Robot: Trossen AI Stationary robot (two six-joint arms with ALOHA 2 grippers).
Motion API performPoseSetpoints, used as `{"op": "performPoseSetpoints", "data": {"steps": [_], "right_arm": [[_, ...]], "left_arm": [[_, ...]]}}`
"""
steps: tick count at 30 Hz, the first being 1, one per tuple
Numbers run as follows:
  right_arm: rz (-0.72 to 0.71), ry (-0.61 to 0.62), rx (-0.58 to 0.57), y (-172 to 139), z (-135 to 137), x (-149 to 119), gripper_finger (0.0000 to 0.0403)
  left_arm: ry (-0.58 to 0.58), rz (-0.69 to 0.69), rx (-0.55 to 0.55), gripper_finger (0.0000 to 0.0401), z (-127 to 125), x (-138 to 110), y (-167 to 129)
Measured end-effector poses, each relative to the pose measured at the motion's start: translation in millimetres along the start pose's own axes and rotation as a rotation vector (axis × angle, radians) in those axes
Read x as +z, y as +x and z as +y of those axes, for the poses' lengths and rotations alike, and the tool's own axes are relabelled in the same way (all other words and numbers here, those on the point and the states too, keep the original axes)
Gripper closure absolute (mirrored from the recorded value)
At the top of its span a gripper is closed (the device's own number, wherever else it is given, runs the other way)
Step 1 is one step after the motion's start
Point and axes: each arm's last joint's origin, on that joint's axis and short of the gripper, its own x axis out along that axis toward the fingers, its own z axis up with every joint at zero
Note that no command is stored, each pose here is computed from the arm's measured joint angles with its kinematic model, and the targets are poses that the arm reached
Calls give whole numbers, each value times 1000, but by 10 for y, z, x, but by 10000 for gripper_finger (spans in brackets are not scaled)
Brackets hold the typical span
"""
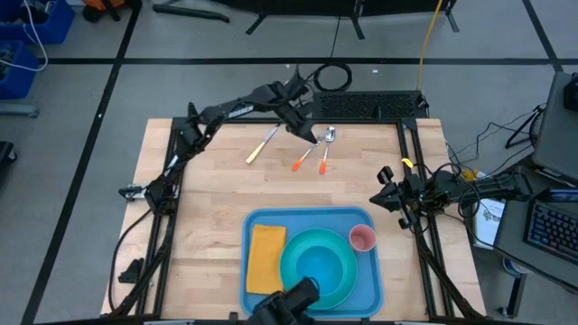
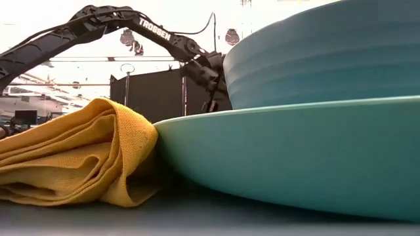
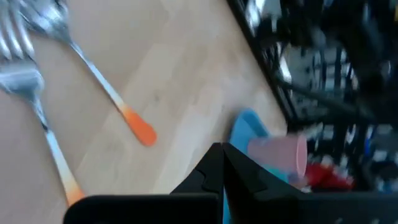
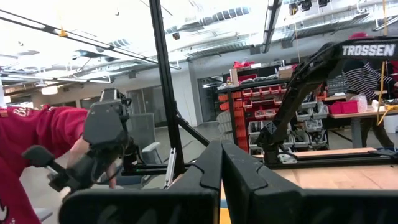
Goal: Set up tray
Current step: Put the orange fork on top of the yellow table napkin
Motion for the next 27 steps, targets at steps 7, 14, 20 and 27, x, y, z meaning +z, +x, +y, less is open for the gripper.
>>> {"op": "performPoseSetpoints", "data": {"steps": [7, 14, 20, 27], "right_arm": [[3, 0, -1, 2, -1, -4, 403], [5, 1, -1, 3, -2, -5, 403], [5, 1, -1, 3, -2, -6, 403], [5, 1, -1, 3, -2, -5, 403]], "left_arm": [[-174, 34, -32, 400, 57, -18, -48], [-140, 8, -21, 400, 94, 15, 10], [-273, 61, -22, 400, 355, -21, 182], [-327, 103, -44, 401, 391, -58, 54]]}}
